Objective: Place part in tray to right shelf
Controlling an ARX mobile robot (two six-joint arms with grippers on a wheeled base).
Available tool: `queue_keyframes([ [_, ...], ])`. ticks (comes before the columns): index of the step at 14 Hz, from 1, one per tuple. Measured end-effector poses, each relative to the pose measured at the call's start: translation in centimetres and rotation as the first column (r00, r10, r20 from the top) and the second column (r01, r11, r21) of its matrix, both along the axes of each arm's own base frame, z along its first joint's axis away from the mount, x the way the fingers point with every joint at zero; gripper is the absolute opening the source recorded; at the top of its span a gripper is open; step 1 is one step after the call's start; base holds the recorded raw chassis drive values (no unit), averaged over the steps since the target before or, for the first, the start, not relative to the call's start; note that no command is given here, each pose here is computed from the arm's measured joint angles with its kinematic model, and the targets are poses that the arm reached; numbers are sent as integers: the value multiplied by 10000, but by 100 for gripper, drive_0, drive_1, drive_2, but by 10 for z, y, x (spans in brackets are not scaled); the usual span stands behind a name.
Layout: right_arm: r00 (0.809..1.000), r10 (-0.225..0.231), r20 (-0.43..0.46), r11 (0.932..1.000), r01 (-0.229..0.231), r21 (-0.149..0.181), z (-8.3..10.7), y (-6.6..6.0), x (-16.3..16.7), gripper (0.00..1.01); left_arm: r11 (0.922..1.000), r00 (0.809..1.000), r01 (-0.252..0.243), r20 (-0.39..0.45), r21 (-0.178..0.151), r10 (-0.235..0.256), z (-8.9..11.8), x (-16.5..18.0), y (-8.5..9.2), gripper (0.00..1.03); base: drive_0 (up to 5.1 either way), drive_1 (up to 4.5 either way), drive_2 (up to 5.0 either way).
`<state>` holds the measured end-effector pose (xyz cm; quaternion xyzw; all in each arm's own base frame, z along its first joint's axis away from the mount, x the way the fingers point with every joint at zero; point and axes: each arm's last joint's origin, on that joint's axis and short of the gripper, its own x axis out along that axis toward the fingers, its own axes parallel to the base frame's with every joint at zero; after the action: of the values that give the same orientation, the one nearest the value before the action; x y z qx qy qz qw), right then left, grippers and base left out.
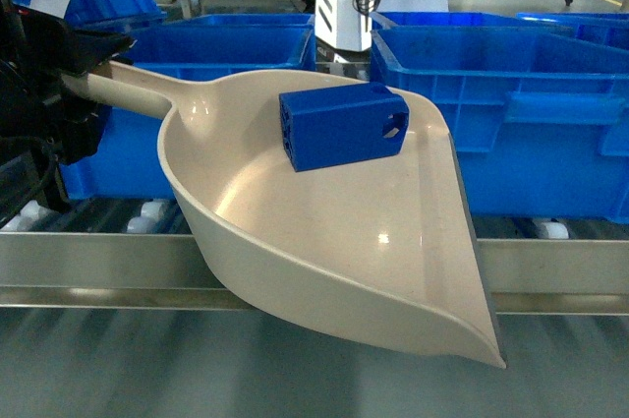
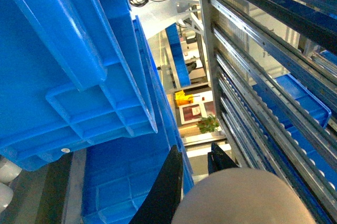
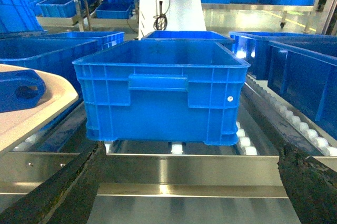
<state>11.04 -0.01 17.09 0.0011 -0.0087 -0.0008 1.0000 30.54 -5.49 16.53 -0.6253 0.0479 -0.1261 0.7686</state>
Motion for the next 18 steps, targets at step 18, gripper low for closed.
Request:
queue_keyframes([
  [18, 10000, 4, 0, 10000, -4, 0, 0, 0, 0, 98, 10000, 10000, 0, 0, 0, 0, 0, 0, 0, 12, 0, 0, 0],
])
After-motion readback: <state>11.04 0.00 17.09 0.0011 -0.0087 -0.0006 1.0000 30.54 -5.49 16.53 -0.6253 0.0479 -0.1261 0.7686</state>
